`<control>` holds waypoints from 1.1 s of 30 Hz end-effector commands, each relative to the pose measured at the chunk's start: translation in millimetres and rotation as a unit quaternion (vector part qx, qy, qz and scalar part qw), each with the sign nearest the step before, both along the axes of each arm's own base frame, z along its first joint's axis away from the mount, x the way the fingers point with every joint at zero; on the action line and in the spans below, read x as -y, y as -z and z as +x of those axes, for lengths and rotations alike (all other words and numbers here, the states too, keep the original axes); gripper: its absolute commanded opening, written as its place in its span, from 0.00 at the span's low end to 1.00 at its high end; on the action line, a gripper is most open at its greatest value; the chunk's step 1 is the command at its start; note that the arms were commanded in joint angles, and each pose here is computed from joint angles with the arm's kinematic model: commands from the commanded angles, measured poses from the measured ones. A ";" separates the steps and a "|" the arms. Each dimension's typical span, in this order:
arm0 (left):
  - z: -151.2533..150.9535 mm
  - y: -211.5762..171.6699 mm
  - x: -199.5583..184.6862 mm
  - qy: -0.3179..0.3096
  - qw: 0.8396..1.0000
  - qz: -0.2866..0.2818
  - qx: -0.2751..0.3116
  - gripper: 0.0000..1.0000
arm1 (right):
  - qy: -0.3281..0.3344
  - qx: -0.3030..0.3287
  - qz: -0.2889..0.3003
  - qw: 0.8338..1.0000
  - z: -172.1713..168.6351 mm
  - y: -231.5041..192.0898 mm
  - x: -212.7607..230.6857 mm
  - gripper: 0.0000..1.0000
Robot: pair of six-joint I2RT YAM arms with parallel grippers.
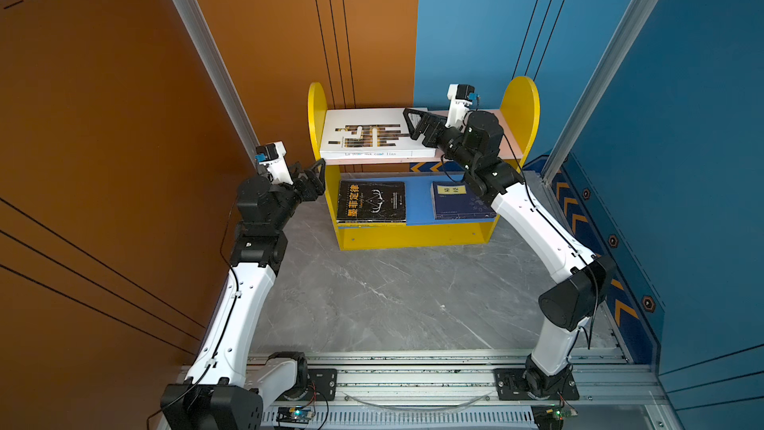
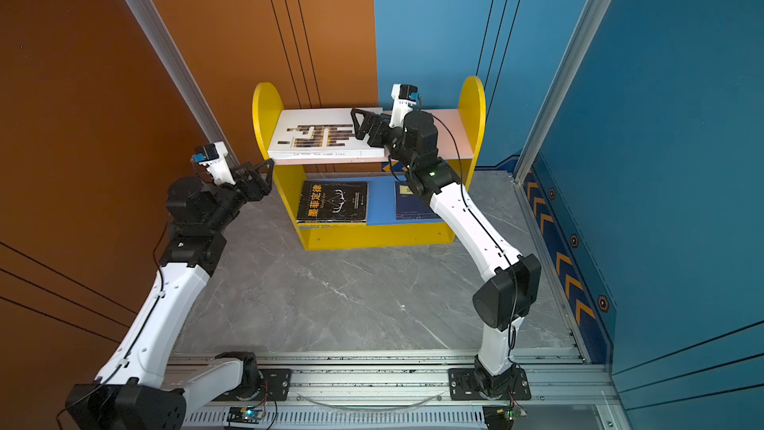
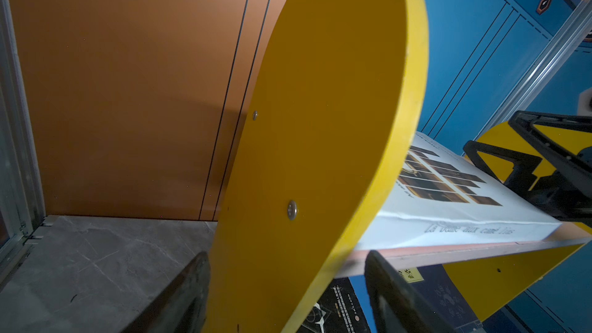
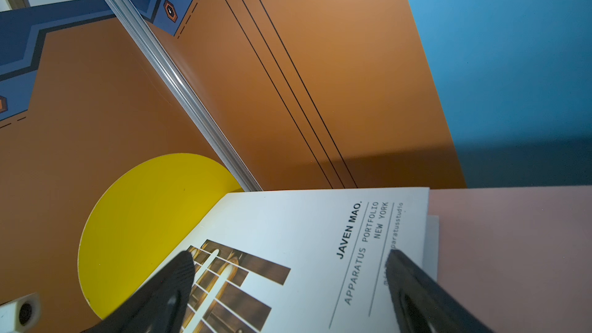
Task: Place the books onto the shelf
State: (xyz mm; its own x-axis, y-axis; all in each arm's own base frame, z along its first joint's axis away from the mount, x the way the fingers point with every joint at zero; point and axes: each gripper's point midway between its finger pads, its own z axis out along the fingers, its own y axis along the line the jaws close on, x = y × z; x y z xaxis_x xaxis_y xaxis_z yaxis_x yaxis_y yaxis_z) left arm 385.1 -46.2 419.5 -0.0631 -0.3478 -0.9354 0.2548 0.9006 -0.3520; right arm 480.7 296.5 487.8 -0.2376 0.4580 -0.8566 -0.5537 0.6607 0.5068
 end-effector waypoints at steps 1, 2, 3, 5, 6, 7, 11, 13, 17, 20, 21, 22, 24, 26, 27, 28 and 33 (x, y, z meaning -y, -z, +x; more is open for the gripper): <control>-12.9 -8.9 -6.7 -0.015 1.000 -0.004 0.013 0.79 | -0.019 -0.048 -0.035 0.998 -3.6 31.6 -8.4 0.97; -16.1 -9.7 -7.5 -0.018 1.000 -0.004 0.014 0.80 | -0.017 -0.047 -0.038 0.998 -4.5 30.0 -6.1 0.98; -18.5 -9.0 -8.4 -0.020 1.000 -0.004 0.014 0.80 | -0.013 -0.045 -0.041 0.998 -5.3 27.9 -3.3 0.99; -23.8 -6.9 -10.2 -0.025 1.000 -0.004 0.011 0.82 | -0.003 -0.040 -0.050 0.998 -8.2 23.6 4.7 1.00; -26.6 -6.5 -10.9 -0.027 1.000 -0.003 0.011 0.83 | 0.001 -0.037 -0.054 0.998 -10.2 20.7 8.1 1.00; -29.2 -5.6 -11.4 -0.028 1.000 -0.002 0.009 0.83 | 0.007 -0.032 -0.058 0.998 -12.7 16.2 13.0 1.00; -37.9 -2.6 -12.0 -0.031 1.000 0.001 0.001 0.85 | 0.028 -0.010 -0.088 0.996 -27.8 -0.6 31.8 1.00; -41.9 0.3 -12.9 -0.034 0.999 0.003 -0.003 0.91 | 0.041 -0.001 -0.109 0.993 -40.0 -8.4 43.4 1.00; -47.5 5.7 -16.1 -0.043 0.999 0.004 -0.012 0.95 | 0.065 0.011 -0.136 0.988 -67.4 -13.3 67.5 1.00; -48.0 27.2 -20.2 -0.055 0.998 0.005 -0.037 1.00 | 0.080 0.012 -0.153 0.985 -90.7 -4.5 84.7 1.00; -49.0 30.2 -22.0 -0.061 0.997 0.004 -0.040 0.99 | 0.088 0.011 -0.156 0.984 -98.8 -3.0 92.2 1.00; -49.9 32.6 -23.7 -0.065 0.997 0.004 -0.044 0.98 | 0.094 0.007 -0.163 0.982 -106.7 2.2 99.1 1.00; -50.6 39.4 -26.9 -0.075 0.996 0.004 -0.056 0.98 | 0.111 0.000 -0.173 0.979 -120.4 10.5 113.9 1.00; -50.9 47.6 -30.6 -0.085 0.994 0.002 -0.070 0.98 | 0.130 -0.009 -0.183 0.974 -133.9 20.3 129.6 1.00; -51.6 53.1 -32.4 -0.090 0.993 0.002 -0.077 0.98 | 0.141 -0.017 -0.188 0.972 -140.6 27.1 138.3 1.00; -52.3 56.5 -34.1 -0.096 0.992 0.001 -0.080 0.98 | 0.155 -0.020 -0.190 0.969 -147.7 29.5 148.0 1.00; -55.7 90.0 -56.1 -0.159 0.980 -0.001 -0.117 0.98 | 0.217 -0.046 -0.208 0.953 -175.3 55.6 190.4 1.00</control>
State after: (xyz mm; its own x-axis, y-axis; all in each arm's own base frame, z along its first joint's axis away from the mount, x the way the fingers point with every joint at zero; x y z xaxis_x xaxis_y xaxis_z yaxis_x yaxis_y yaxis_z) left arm 333.5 -10.9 350.1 -0.1570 -0.3653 -0.9175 -0.0006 0.9291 -0.3698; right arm 314.1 135.7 450.8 -0.1697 0.1924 -0.9665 -0.2727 0.9333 0.2336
